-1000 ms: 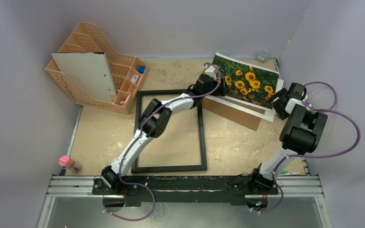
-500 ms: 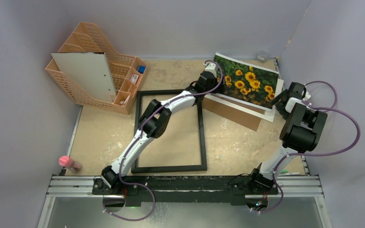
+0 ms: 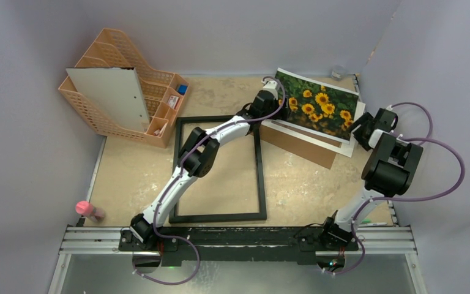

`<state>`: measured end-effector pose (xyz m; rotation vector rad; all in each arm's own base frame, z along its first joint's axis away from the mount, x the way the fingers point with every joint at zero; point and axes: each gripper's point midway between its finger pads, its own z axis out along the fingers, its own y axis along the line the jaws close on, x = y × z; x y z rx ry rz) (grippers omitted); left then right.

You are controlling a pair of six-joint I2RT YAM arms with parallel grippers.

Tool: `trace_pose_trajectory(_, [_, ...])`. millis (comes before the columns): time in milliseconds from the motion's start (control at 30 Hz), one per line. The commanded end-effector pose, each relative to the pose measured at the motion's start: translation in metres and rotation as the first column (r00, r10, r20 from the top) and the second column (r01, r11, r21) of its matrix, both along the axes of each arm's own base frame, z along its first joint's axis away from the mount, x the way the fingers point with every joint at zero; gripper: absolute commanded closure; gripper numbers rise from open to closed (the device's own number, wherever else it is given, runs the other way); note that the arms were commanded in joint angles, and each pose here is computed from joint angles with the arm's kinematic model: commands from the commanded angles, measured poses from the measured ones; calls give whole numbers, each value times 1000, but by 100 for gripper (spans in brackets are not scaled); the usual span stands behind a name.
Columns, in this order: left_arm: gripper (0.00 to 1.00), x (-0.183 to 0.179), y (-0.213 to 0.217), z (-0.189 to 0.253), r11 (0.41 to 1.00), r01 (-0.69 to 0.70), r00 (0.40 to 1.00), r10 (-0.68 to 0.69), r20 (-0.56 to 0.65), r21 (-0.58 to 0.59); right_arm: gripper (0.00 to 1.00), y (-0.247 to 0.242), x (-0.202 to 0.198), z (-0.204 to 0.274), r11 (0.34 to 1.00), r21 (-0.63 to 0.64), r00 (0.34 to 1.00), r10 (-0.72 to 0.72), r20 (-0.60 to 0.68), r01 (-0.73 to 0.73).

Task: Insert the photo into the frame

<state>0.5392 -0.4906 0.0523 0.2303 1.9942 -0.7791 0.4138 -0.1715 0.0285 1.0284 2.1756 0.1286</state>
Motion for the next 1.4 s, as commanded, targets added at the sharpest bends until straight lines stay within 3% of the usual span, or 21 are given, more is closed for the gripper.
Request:
trace_pose_trajectory(0, [14,-10,18,-47,994,31,994,-19,-104,107,28,64,-50,-41,963,264,989,95,-113,-63])
trace_pose_trajectory(200, [14,-17,24,-59,986,59,991,-38,-131,159,34,90,-70,-19,946,313,995,99,-30,-85])
trace_pose_trajectory(567, [15,-30,48,-79,954,86,986,-41,-159,287,41,105,-85,11,949,291,990,95,100,-120])
trace_pose_trajectory(767, [15,-23,67,-73,928,65,992,-21,-121,368,35,101,-110,3,962,272,999,-9,33,0])
trace_pose_trajectory(933, [15,-20,70,-66,918,94,994,-62,-96,386,33,110,-124,4,955,295,999,-30,32,19])
trace_pose_trajectory(1033, [14,-19,69,-64,916,106,993,-78,-87,386,31,114,-136,2,948,311,998,-67,6,62])
trace_pose_trajectory(1200, [14,-17,65,-54,922,111,993,-91,-70,370,29,95,-159,-4,953,220,977,-190,-98,207])
trace_pose_trajectory(1367, [14,-14,49,-15,948,130,992,-126,-32,289,28,89,-169,-8,945,193,958,-236,-161,265])
